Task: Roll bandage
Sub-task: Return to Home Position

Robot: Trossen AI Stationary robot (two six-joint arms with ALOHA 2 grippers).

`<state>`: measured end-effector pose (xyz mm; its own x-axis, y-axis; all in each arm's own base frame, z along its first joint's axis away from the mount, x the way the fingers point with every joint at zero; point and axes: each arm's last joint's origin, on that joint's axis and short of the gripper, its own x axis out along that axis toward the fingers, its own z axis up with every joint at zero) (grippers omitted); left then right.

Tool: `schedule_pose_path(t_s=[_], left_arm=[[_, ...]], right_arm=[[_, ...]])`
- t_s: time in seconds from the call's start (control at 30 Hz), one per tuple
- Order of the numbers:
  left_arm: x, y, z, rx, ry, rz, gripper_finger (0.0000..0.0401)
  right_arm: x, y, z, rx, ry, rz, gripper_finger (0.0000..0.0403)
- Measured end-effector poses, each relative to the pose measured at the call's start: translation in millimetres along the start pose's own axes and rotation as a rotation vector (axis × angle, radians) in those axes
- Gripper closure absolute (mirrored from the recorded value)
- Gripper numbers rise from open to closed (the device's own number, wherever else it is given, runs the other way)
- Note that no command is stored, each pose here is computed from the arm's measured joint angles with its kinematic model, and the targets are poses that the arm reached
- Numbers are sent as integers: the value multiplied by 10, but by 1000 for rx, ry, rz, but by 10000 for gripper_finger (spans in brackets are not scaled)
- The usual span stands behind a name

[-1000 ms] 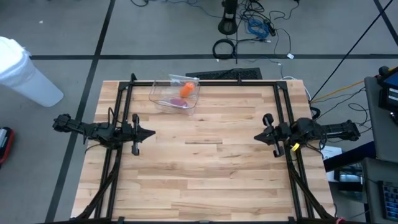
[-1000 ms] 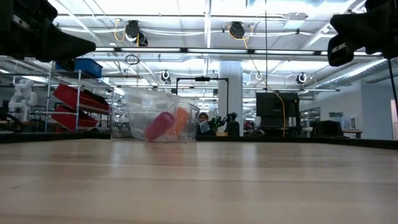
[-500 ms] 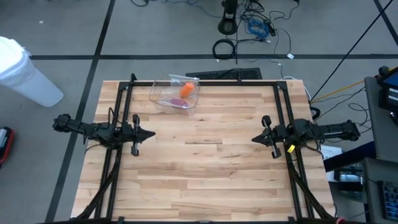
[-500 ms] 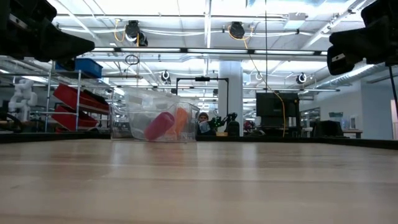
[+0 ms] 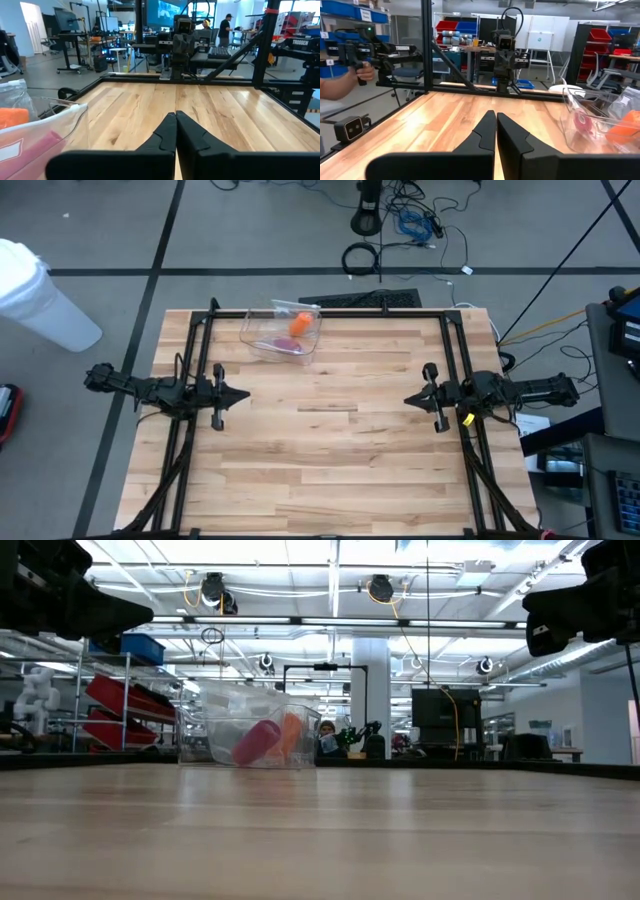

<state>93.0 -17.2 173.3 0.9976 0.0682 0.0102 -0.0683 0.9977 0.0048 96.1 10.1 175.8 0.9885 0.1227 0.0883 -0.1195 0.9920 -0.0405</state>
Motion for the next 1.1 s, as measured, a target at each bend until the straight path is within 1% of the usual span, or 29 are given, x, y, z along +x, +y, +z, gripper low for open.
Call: schedule_pose_path(t_s=[0.2, 1.1], left_arm=[[0, 0, -1, 0, 0, 2, 385], [0, 2, -1, -1, -1, 7, 381]], right_arm=[[0, 0, 1, 0, -1, 0, 403], [0, 0, 1, 0, -1, 1, 403]])
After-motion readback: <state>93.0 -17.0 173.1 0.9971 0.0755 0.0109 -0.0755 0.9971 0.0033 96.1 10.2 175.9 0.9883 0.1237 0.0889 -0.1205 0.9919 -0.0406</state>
